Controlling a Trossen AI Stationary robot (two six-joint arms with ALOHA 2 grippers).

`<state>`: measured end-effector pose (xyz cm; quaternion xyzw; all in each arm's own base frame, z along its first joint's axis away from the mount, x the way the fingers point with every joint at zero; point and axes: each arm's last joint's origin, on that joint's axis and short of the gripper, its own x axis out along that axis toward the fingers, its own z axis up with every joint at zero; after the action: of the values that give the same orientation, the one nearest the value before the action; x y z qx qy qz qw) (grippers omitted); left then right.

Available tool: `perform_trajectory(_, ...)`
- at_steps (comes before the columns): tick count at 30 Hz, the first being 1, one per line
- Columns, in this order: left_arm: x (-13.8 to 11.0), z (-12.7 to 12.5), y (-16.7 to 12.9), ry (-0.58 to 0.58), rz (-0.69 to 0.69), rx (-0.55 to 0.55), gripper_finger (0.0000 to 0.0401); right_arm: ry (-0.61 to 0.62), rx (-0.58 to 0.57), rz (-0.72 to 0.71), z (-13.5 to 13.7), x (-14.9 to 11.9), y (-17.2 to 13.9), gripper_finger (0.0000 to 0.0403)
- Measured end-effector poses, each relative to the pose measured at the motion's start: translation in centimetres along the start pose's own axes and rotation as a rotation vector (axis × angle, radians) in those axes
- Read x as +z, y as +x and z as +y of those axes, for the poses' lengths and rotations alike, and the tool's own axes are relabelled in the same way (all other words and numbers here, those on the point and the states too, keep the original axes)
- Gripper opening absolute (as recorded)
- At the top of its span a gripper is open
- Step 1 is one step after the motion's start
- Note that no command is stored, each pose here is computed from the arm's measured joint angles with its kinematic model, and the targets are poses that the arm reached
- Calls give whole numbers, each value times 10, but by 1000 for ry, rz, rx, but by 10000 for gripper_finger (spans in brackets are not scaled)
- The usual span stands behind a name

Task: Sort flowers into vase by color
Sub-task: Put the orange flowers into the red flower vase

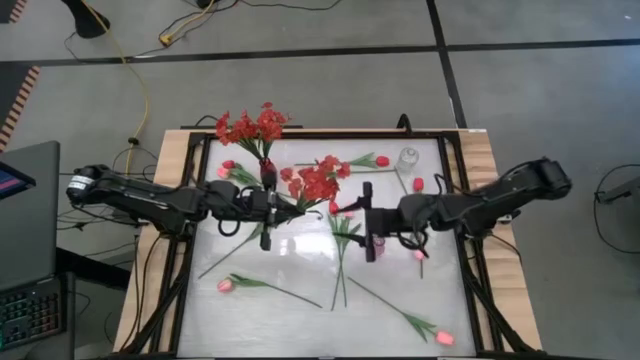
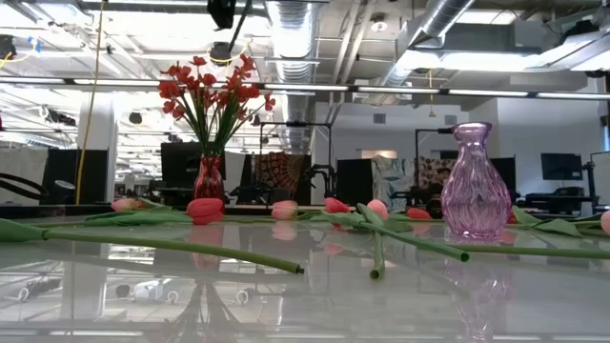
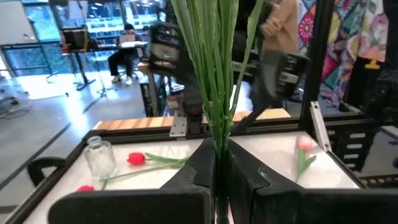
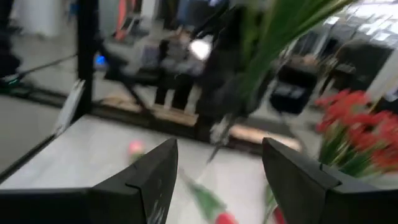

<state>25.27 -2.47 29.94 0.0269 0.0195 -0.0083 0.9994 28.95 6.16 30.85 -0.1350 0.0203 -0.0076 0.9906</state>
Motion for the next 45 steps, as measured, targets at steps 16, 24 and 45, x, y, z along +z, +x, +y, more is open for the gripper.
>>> perform_trajectory(16, -1, 2, 1, 36, 1, 70, 4, 149, 41, -238, -35, -17, 46, 260)
perform_trajectory(24, -1, 3, 1, 44, 4, 76, 4, 147, 94, -263, -39, -11, 65, 260)
perform_trajectory(45, -3, 3, 1, 99, 31, 81, 40, 158, 72, -259, -46, -10, 76, 47)
